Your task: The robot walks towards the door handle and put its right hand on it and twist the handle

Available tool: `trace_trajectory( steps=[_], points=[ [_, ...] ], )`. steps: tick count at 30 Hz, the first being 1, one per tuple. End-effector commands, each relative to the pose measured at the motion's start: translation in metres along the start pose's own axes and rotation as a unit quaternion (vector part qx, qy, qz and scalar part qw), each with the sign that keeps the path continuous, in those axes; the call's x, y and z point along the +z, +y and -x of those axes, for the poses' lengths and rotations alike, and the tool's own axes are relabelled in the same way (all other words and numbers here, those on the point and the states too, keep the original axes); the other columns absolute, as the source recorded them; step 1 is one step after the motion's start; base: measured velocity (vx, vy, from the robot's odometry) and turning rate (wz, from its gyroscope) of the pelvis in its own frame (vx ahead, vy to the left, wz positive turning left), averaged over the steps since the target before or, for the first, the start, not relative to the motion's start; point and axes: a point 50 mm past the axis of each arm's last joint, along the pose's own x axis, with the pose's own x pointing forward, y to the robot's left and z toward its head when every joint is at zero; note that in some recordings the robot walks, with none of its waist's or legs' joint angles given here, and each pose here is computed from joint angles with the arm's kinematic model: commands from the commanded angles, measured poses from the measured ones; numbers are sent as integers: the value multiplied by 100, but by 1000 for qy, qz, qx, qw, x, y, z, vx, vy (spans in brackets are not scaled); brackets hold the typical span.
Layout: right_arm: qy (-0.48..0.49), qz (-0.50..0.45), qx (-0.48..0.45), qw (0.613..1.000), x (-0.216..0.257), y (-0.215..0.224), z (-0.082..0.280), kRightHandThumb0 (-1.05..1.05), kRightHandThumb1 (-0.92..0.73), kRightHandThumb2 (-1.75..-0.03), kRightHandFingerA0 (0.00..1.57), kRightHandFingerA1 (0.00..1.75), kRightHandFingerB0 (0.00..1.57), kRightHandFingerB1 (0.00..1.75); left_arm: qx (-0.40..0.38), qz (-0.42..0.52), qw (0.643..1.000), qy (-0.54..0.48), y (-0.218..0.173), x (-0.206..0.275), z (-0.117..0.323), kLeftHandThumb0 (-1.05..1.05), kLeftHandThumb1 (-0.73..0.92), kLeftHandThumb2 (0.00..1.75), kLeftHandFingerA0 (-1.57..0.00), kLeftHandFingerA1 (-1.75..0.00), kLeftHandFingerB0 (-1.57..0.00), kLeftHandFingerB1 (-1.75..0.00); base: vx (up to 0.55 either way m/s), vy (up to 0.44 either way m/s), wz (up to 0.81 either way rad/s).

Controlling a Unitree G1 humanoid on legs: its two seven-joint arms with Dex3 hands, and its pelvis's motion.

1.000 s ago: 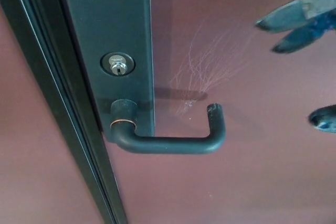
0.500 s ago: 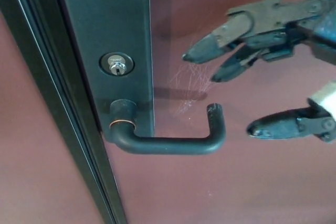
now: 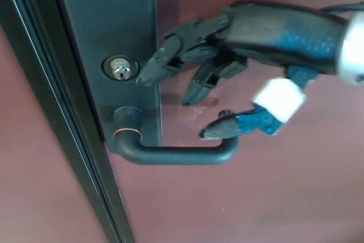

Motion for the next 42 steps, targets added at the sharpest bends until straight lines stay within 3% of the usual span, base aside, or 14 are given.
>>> trace_trajectory(
  steps=[1,14,42],
  points=[
    [127,14,0,992,-24,0,-16,-54,-55,-57,54,43,41,35,-13,-13,1000,16,2,-5,1,-37,61,58,-67,-45,-46,-38,0,0,0],
    [202,31,22,979,-50,-1,-23,-56,-52,-57,55,44,29,32,-15,-17,1000,17,4,-7,2,-37,61,58,-66,-45,-47,-38,0,0,0],
    [174,36,19,984,-30,-15,29,-50,-53,-56,54,44,36,34,-12,-10,1000,25,2,-12,3,-37,61,58,-66,-45,-46,-38,0,0,0]
  ],
)
